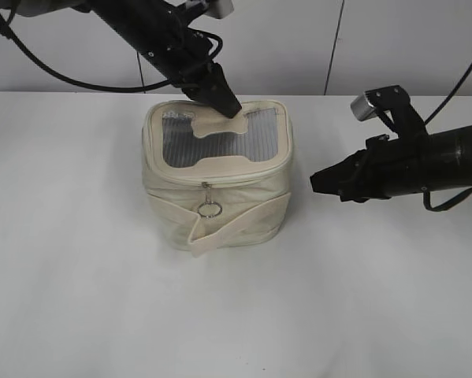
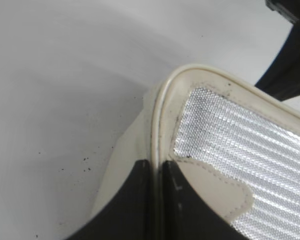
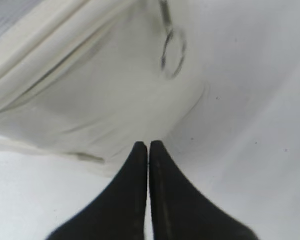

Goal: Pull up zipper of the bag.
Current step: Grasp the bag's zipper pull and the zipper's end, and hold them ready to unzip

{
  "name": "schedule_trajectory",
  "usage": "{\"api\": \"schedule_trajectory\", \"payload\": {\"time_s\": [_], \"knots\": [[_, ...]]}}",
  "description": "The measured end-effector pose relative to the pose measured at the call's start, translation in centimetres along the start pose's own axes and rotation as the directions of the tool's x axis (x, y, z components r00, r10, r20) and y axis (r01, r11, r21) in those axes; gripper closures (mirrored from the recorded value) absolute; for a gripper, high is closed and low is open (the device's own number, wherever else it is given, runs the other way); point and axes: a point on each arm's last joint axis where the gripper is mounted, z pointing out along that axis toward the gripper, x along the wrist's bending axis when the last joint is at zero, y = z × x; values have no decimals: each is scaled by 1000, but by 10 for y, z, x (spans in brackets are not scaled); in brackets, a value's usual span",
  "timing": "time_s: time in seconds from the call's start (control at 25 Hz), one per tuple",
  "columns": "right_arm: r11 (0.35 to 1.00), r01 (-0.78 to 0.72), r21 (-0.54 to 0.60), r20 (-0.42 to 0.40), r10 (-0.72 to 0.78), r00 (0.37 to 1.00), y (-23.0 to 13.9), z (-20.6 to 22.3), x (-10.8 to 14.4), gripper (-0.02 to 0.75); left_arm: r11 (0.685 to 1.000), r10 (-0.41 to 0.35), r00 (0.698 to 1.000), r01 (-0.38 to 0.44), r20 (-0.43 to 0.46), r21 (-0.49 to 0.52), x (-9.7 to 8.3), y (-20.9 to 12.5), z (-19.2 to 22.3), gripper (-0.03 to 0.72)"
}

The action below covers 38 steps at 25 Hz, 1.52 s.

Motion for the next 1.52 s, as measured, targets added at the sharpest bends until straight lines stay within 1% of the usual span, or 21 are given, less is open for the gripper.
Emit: {"api": "schedule_trajectory", "payload": {"time_s": [0.16, 0.28, 0.36, 0.4, 0.56, 0.6, 0.64, 0.76, 1.04, 1.2, 1.52], "knots": [[1000, -8, -6, -7, 8, 1000, -6, -18, 14, 720, 1000, -19, 1000, 19, -1, 1, 0, 0, 0, 644], [1000, -3, -30, -20, 2, 1000, -3, -25, 20, 720, 1000, -24, 1000, 24, -1, 2, 0, 0, 0, 644], [999, -10, -43, -14, 10, 1000, 0, -26, 19, 694, 1000, -25, 1000, 25, -1, 2, 0, 0, 0, 644], [999, -4, -47, -9, 4, 1000, 2, -26, 18, 653, 1000, -25, 1000, 25, -1, 2, 0, 0, 0, 644], [996, 1, -84, 14, 0, 1000, 10, -15, 8, 374, 1000, -25, 1000, 25, -1, 1, 0, 0, 0, 644], [995, 8, -95, 21, -6, 1000, 12, -11, 4, 332, 1000, -26, 1000, 26, -1, 1, 0, 0, 0, 644], [995, 19, -98, 25, -17, 1000, 12, -7, 1, 314, 1000, -26, 1000, 26, -1, 1, 0, 0, 0, 644], [994, 34, -100, 27, -31, 999, 14, 5, -7, 311, 1000, -26, 1000, 26, 0, 1, 0, 0, 0, 644], [992, 40, -120, -14, -42, 999, 21, 28, -20, 321, 1000, -26, 1000, 26, 0, 1, 0, 0, 0, 644], [990, 40, -133, -30, -45, 999, 24, 36, -24, 321, 1000, -27, 1000, 27, -2, 2, 0, 0, 0, 644], [987, 49, -150, -25, -54, 998, 31, 39, -28, 337, 1000, -27, 1000, 27, -3, 2, 0, 0, 0, 644]]}}
